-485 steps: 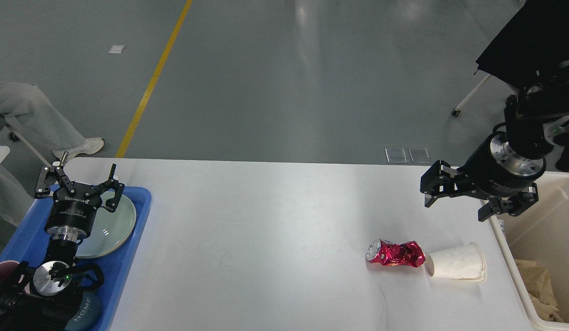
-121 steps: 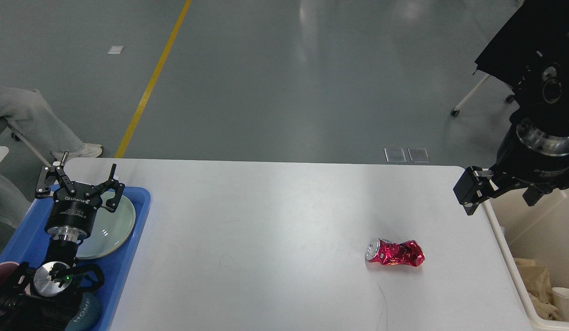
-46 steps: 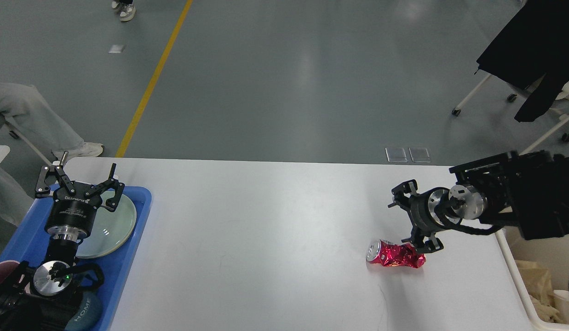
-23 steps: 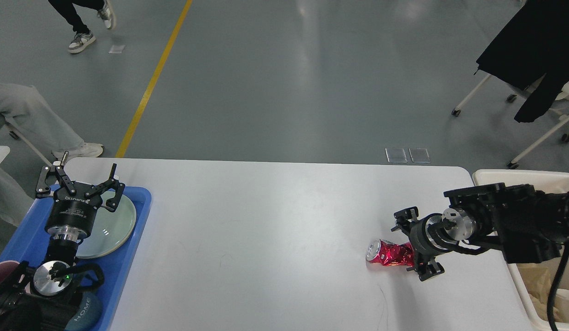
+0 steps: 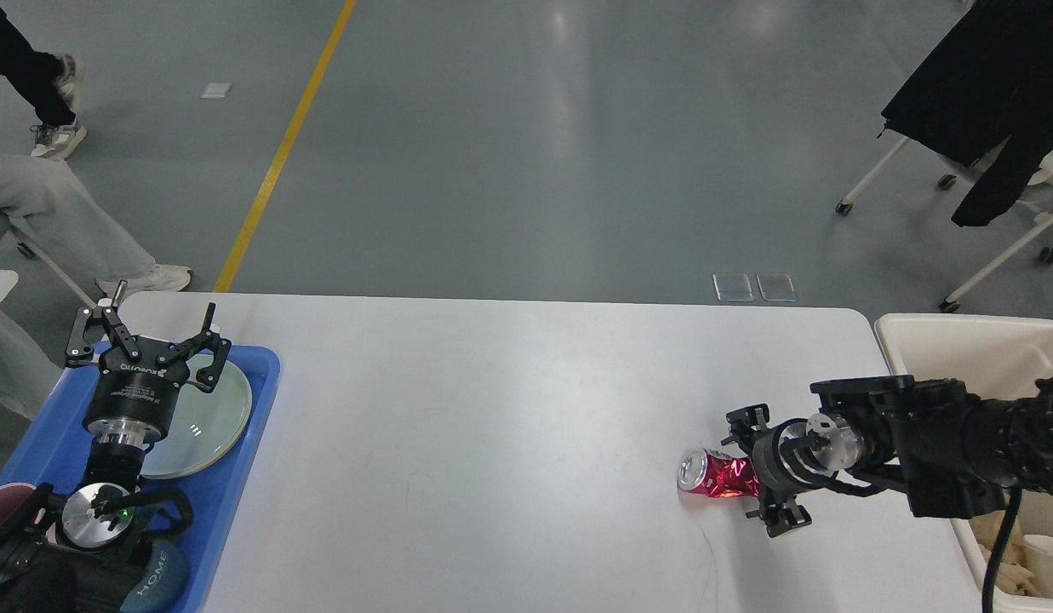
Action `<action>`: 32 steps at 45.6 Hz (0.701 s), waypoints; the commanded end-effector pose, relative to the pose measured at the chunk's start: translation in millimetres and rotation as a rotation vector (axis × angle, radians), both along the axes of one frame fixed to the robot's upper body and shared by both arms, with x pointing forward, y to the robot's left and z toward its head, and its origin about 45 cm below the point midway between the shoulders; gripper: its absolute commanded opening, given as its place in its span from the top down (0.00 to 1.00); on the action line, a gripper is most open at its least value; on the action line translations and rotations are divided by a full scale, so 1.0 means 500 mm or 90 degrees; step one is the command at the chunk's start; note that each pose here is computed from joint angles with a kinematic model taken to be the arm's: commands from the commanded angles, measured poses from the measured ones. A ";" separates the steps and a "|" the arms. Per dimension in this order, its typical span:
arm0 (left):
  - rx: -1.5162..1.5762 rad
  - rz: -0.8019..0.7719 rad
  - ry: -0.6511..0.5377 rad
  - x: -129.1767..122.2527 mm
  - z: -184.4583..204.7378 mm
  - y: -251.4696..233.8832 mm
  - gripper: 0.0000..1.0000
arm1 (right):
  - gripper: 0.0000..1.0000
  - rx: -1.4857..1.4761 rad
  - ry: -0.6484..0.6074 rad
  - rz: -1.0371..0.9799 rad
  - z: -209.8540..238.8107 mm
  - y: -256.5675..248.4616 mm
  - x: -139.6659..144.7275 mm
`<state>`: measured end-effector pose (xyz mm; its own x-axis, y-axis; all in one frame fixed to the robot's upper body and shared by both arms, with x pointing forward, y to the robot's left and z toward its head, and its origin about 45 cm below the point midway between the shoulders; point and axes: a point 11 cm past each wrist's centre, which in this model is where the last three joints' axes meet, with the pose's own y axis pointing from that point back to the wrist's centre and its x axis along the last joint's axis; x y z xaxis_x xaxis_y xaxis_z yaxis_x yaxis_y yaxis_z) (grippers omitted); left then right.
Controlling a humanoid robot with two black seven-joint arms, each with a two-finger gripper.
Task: Tidy desktop
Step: 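Lower the right gripper and grasp the crushed red can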
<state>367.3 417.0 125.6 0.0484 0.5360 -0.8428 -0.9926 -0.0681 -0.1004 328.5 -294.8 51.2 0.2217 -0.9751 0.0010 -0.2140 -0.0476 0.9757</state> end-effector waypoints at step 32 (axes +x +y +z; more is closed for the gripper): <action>0.000 0.000 0.000 0.000 0.000 0.000 0.04 | 0.96 0.004 0.003 0.010 -0.004 0.013 0.000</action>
